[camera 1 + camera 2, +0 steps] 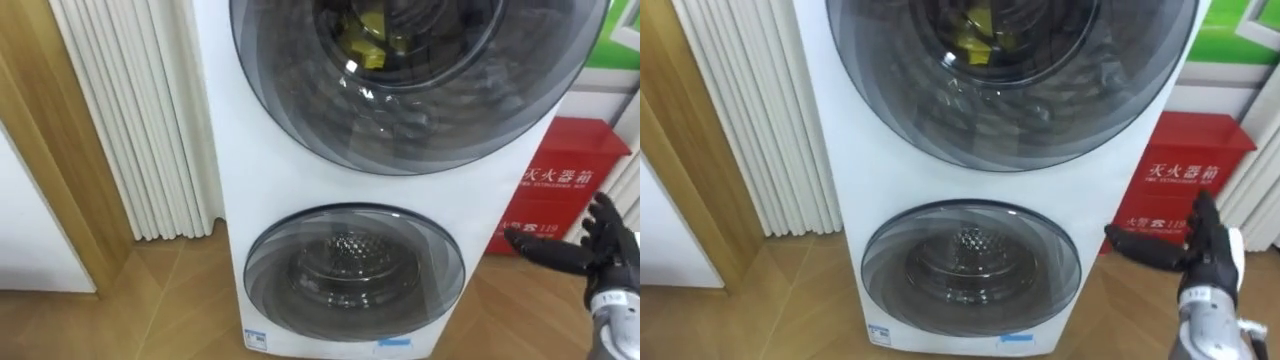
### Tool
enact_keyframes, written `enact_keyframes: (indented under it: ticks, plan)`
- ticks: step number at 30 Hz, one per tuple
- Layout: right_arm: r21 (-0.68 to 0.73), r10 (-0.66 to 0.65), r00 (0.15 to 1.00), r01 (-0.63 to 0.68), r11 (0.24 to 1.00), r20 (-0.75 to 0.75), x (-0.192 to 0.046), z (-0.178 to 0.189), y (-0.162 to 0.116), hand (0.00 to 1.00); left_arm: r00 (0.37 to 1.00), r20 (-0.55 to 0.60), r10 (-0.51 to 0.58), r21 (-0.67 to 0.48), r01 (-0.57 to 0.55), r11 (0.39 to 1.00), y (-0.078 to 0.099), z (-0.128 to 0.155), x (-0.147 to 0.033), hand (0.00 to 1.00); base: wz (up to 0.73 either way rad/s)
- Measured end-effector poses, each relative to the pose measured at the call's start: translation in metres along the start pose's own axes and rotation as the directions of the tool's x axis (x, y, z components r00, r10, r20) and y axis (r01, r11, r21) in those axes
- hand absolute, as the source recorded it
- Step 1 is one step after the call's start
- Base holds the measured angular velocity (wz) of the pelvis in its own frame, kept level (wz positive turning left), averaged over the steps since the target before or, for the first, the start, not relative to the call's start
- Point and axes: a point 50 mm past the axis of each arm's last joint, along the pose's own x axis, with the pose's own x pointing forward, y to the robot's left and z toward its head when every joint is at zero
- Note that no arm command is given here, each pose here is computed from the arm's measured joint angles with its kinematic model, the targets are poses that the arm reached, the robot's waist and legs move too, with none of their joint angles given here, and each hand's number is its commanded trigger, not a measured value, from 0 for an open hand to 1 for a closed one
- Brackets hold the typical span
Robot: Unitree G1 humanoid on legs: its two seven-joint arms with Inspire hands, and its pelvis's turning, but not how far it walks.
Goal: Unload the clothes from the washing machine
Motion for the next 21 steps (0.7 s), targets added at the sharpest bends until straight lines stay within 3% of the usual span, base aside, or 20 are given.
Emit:
enact_keyframes:
  ticks: [14, 21]
  plan:
    - [0.072, 0.043, 0.999, -0.044, 0.996, 0.016, 0.017, 0.027, 0.009, 0.0, 0.998, -0.054, -0.021, 0.004, 0.021, 1.0, 0.002, -0.004, 0.0, 0.0, 0.03]
    - [0.073, 0.042, 0.992, -0.051, 0.996, 0.122, 0.031, 0.068, 0.003, 0.0, 1.0, -0.026, -0.004, 0.009, 0.004, 1.0, 0.011, 0.003, 0.0, 0.0, 0.11]
